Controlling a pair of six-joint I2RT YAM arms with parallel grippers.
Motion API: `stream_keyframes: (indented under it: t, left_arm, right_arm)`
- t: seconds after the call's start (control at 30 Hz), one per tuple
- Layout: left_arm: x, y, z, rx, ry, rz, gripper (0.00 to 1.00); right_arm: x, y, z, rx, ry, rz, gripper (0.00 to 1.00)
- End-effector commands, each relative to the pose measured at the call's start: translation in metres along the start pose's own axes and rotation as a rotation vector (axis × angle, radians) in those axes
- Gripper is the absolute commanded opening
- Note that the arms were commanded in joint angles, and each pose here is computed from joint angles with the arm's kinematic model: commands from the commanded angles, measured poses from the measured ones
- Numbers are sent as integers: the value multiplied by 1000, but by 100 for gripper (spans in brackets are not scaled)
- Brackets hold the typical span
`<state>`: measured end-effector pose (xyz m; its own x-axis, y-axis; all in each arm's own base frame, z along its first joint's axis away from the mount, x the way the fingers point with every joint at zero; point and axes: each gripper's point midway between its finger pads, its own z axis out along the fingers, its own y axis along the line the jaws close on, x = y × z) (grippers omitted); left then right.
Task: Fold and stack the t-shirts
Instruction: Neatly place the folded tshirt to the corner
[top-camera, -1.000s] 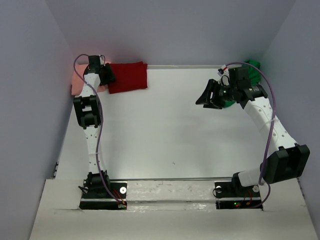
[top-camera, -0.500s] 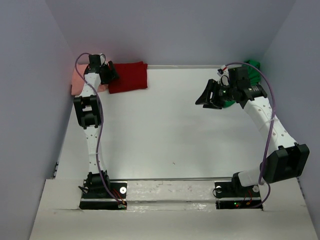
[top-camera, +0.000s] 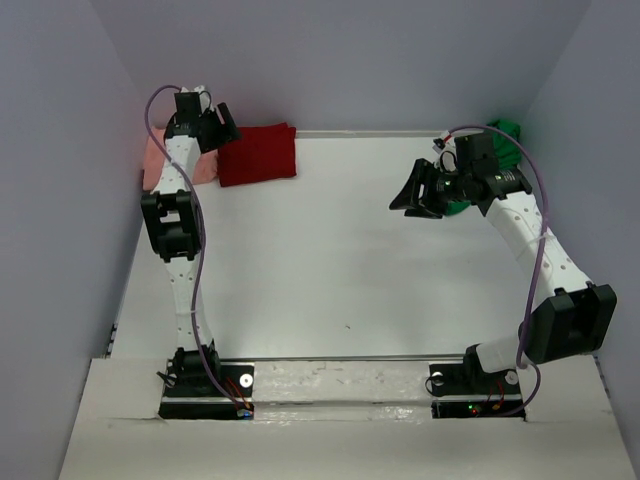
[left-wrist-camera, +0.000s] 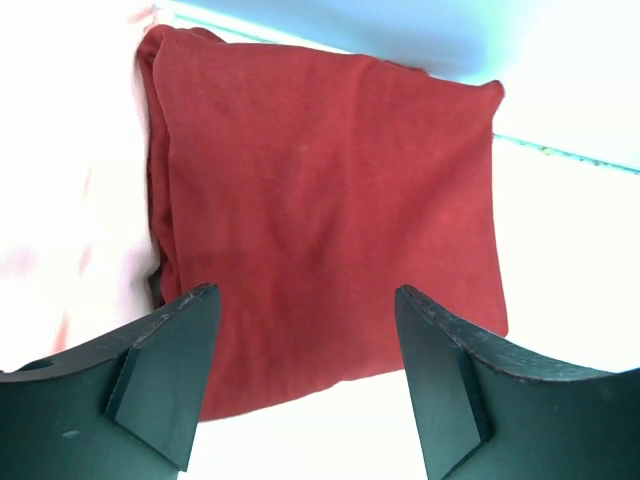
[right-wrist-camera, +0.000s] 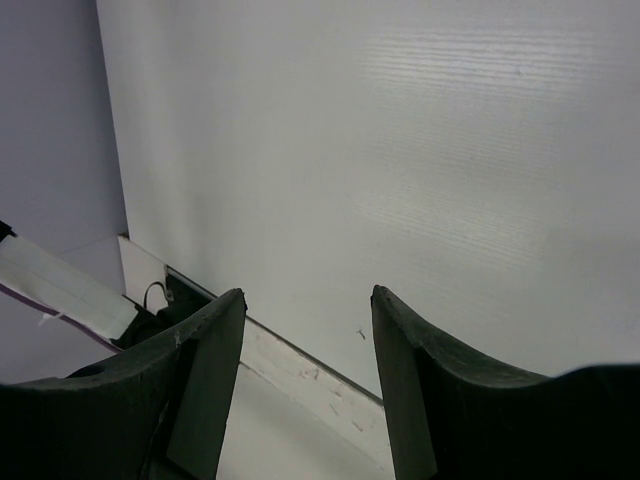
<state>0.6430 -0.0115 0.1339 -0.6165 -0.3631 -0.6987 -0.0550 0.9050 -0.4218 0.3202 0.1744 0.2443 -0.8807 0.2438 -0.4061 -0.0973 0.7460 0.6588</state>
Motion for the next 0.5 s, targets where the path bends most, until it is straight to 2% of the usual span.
stream_keyframes:
  t: [0.0, 0.1, 0.23, 0.27, 0.33, 0.43, 0.47]
  left_arm:
    - [-33, -23, -43, -7, -82, 46, 80]
    - [-33, -14, -57, -118, -80, 48, 86]
    - [-21, -11, -76, -181, -46, 13, 89]
    - [-23, -19, -88, -179, -56, 9, 90]
    - [-7, -17, -94, -211, -26, -15, 91]
    - [13, -35, -114, -191, 10, -20, 92]
    - [9, -42, -132, -181, -4, -21, 92]
  right_arm:
    - [-4, 9, 1, -48, -18, -42, 59]
    - [-5, 12, 1, -62, -22, -52, 59]
    - [-8, 15, 0, -76, -28, -68, 59]
    - [-8, 15, 0, -77, -28, -70, 59]
    - [-7, 15, 0, -78, -30, -79, 59]
    - [-6, 16, -3, -84, -38, -93, 59]
    - [-4, 14, -2, -82, -34, -92, 59]
